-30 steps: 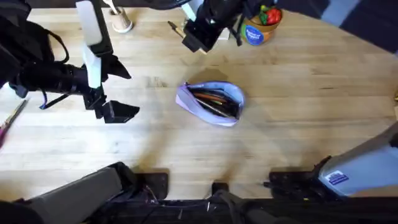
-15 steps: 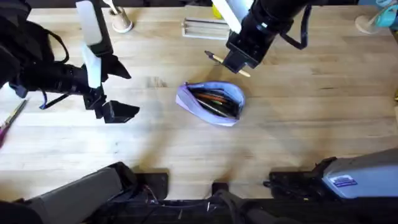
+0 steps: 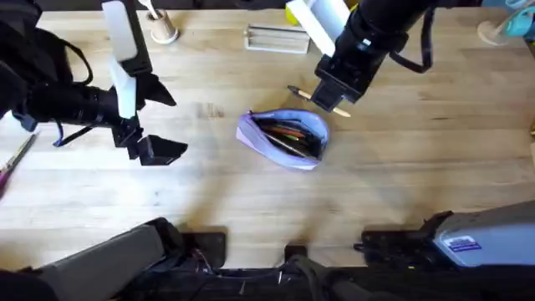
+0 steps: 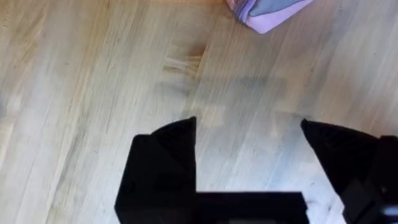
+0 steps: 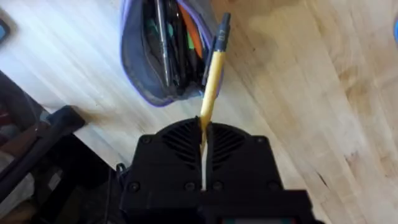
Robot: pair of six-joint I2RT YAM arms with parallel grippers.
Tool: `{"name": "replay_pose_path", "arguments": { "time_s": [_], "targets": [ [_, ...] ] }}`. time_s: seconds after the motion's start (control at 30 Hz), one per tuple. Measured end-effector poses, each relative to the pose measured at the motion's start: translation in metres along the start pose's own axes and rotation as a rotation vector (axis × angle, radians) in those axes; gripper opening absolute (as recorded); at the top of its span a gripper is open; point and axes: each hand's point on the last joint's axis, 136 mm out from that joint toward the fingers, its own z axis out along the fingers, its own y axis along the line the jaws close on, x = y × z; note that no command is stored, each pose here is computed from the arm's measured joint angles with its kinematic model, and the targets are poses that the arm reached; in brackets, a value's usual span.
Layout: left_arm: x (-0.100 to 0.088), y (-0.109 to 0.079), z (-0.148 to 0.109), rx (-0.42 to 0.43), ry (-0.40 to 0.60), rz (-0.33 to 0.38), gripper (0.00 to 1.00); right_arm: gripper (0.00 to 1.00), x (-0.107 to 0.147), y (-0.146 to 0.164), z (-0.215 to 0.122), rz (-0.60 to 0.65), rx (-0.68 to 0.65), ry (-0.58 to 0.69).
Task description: Unzip the bag, pick up the pens from the table one at a time and place them inside, then zip the bag closed.
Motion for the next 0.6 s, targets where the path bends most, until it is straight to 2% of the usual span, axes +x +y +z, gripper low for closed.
{"name": "replay_pose_path", "arguments": {
  "time_s": [0.33,0.6],
  "targets": [
    [0.000,0.000,0.000,0.000,0.000,0.000,0.993,0.035,0.015,0.005,-0.020,0.007,0.007,-0.021],
    [0.000,0.000,0.000,0.000,0.000,0.000,0.992,0.035,0.039,0.013,0.006,0.048,-0.016,0.038]
  ]
}}
